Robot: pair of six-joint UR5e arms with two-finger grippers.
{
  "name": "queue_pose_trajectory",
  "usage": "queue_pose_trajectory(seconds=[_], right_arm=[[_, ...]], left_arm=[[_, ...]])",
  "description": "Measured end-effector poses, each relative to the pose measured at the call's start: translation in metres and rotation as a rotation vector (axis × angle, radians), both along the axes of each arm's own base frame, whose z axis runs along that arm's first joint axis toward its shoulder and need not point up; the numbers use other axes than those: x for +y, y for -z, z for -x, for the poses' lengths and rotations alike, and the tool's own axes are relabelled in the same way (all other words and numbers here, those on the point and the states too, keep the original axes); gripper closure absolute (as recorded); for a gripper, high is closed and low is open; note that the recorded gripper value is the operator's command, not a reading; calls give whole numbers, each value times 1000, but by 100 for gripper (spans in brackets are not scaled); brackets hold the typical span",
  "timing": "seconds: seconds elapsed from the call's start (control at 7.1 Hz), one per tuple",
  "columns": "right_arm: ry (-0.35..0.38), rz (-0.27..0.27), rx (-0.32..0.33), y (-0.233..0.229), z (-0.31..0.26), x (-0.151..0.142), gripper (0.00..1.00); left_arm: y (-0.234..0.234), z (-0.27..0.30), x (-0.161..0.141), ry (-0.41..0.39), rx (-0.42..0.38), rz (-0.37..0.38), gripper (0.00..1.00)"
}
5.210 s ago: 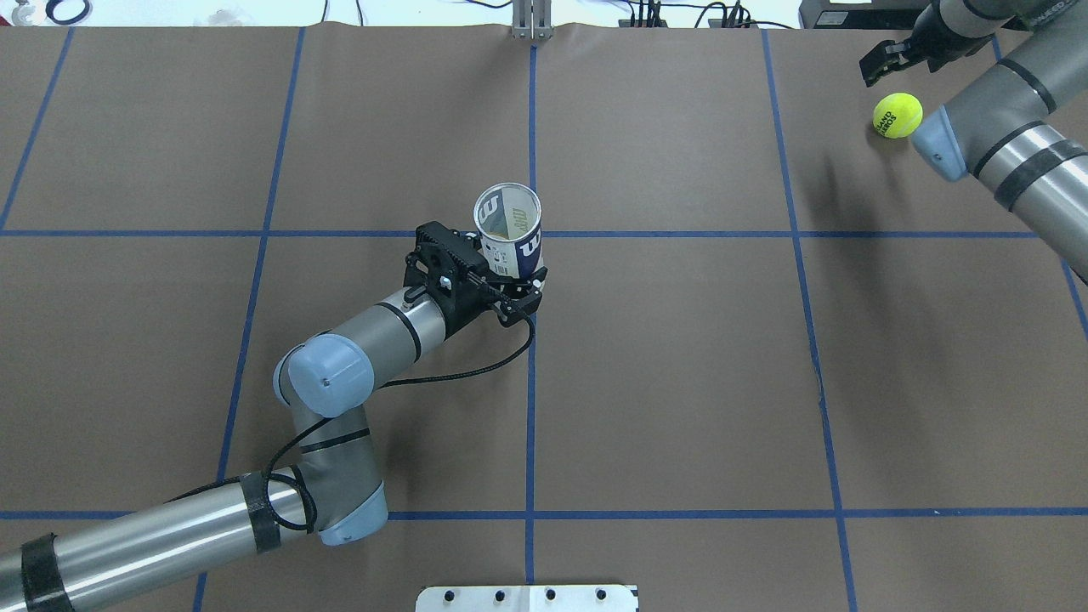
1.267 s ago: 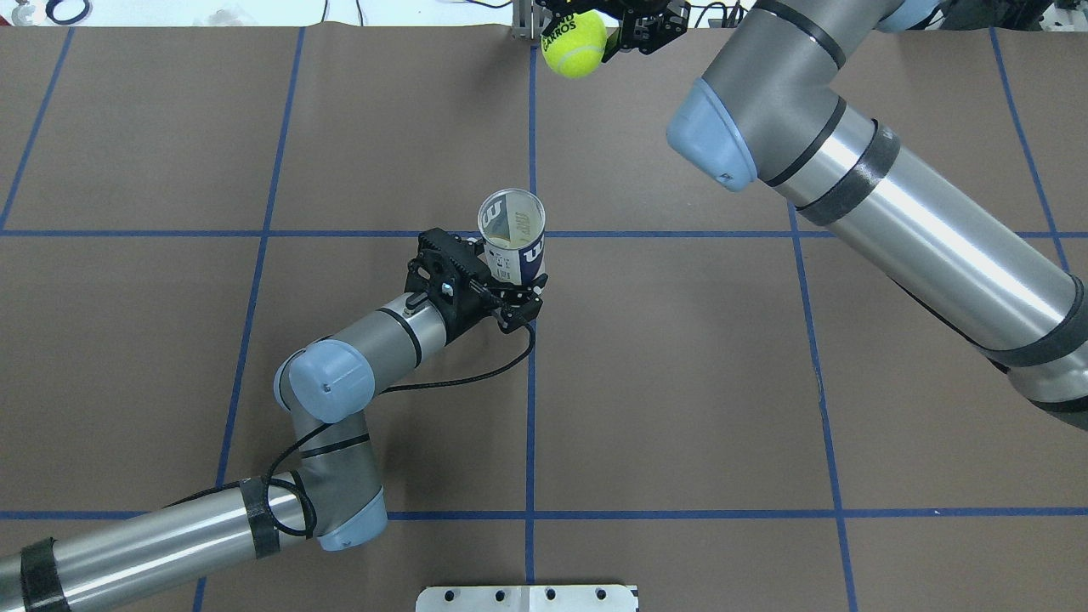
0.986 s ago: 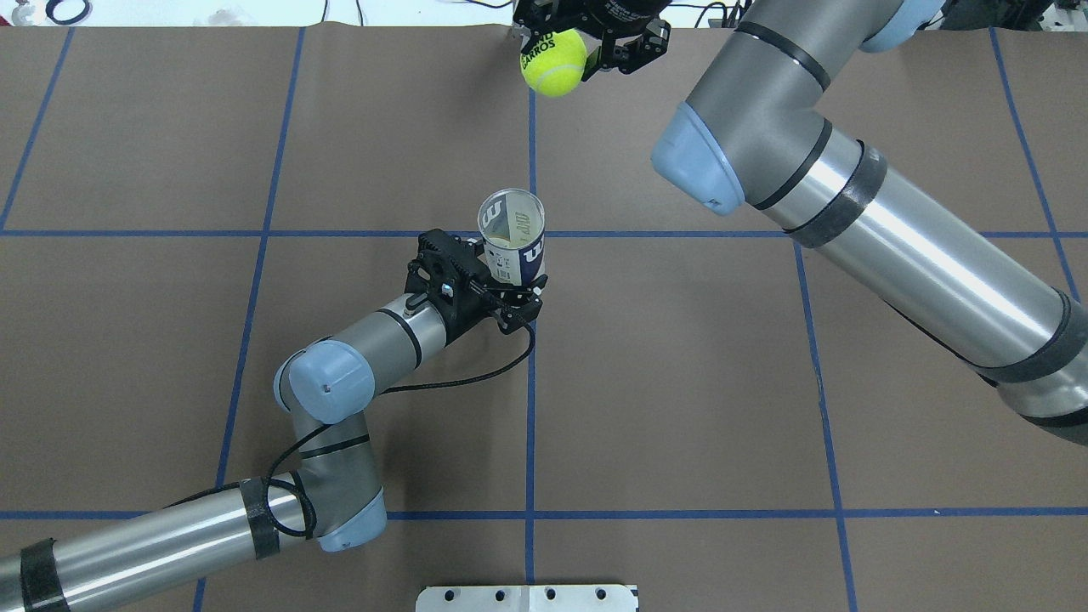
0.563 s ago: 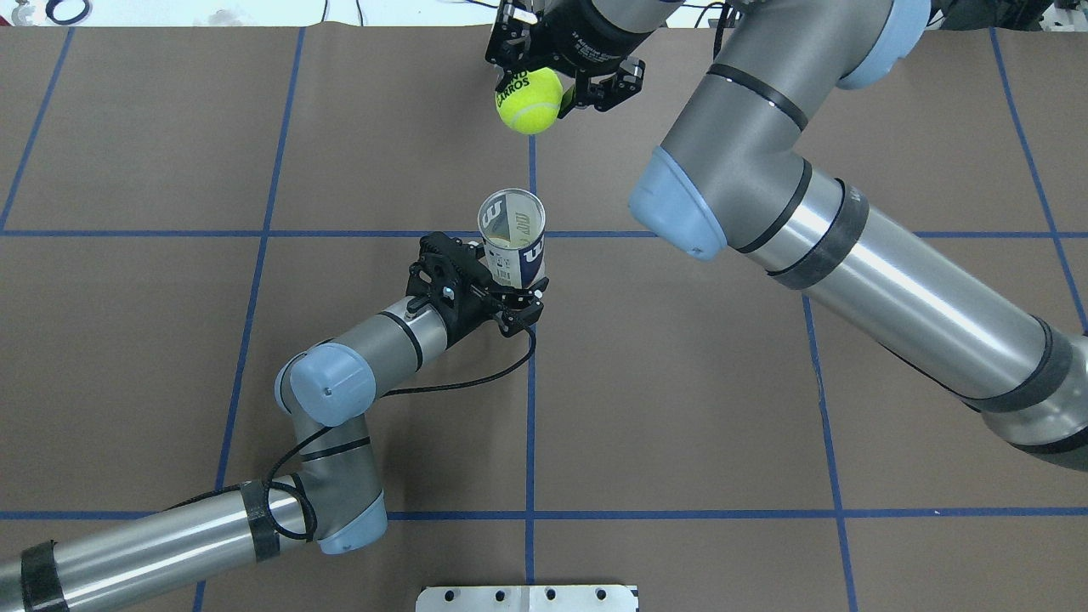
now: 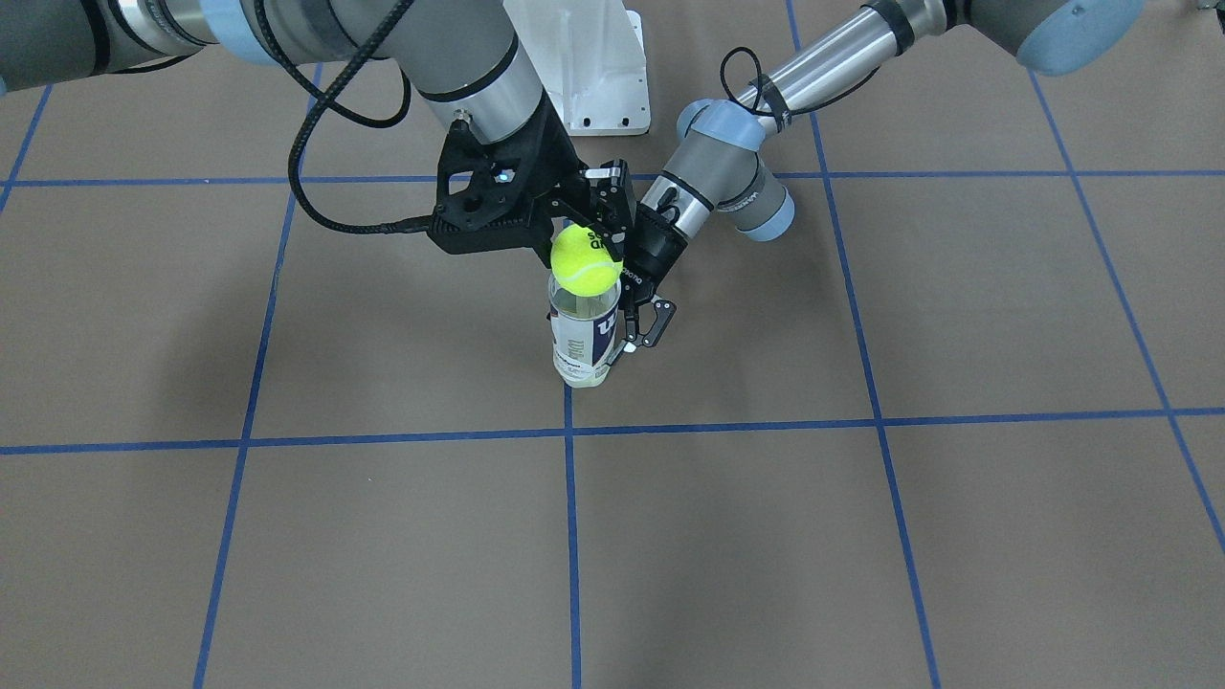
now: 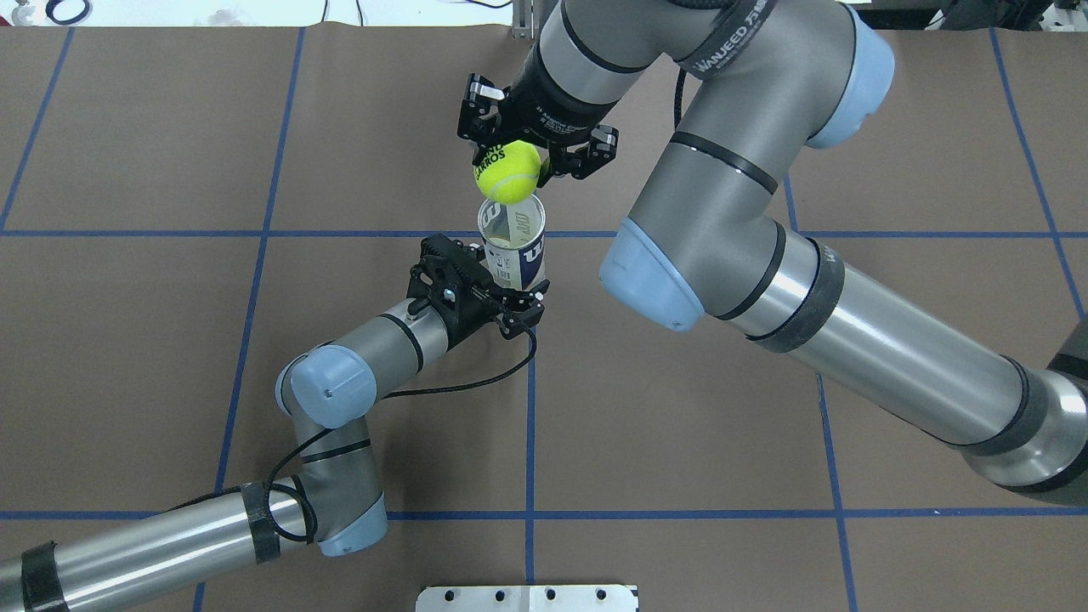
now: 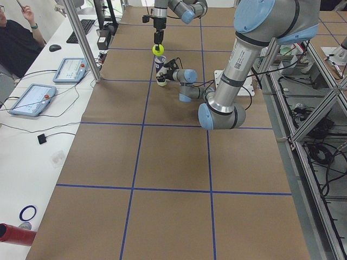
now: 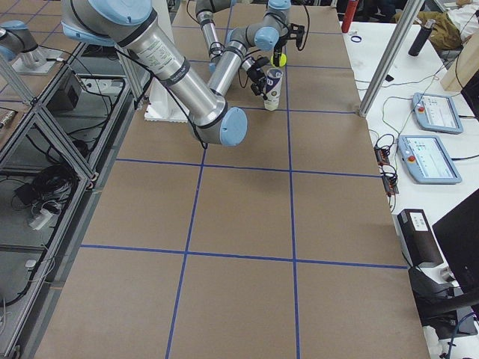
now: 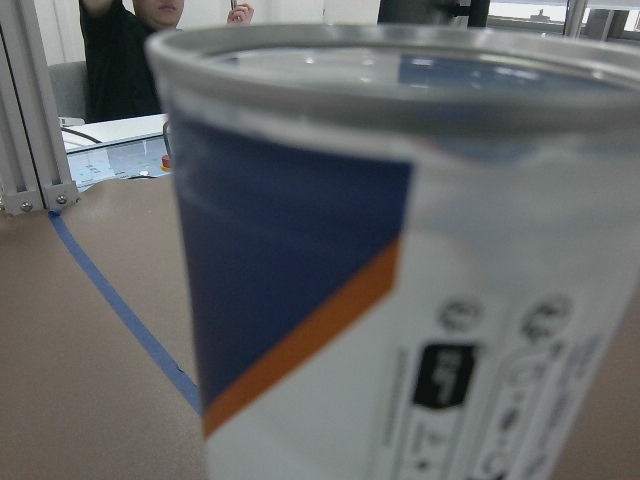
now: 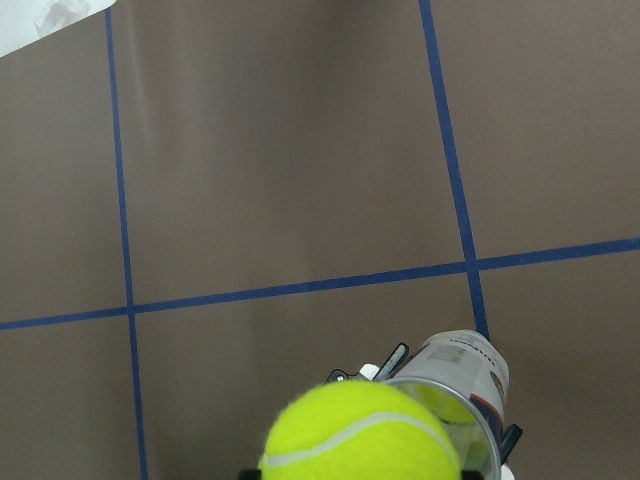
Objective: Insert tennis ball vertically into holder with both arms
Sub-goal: 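Lower the second ball into the can's mouth with the right gripper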
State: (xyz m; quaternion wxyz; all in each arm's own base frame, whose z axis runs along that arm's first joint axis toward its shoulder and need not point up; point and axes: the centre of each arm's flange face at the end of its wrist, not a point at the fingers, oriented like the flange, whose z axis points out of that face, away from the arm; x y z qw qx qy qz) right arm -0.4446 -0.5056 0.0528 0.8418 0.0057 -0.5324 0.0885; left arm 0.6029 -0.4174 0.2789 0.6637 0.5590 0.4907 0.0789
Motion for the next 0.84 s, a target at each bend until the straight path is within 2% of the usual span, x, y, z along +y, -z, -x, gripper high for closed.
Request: queue_pose_trajectory(seconds=[0.28,0.42,0.56,0.7,0.84], right_arm=[[10,7,9,-3,7,3,100],[10,9,12,-5,8,3,73],[11,12,15,-7,8,2,23],[11,14,18,-10,9,2,1],[10,15,19,-11,9,2,1]], left_arm=[[0,-1,0,-1,-1,0,1],[0,-1,1,-1,-1,0,1],[-1,-1,1,-2,-1,0,1],[-1,-1,1,-2,-2,0,1],[-1,-1,1,-1,-2,0,1]])
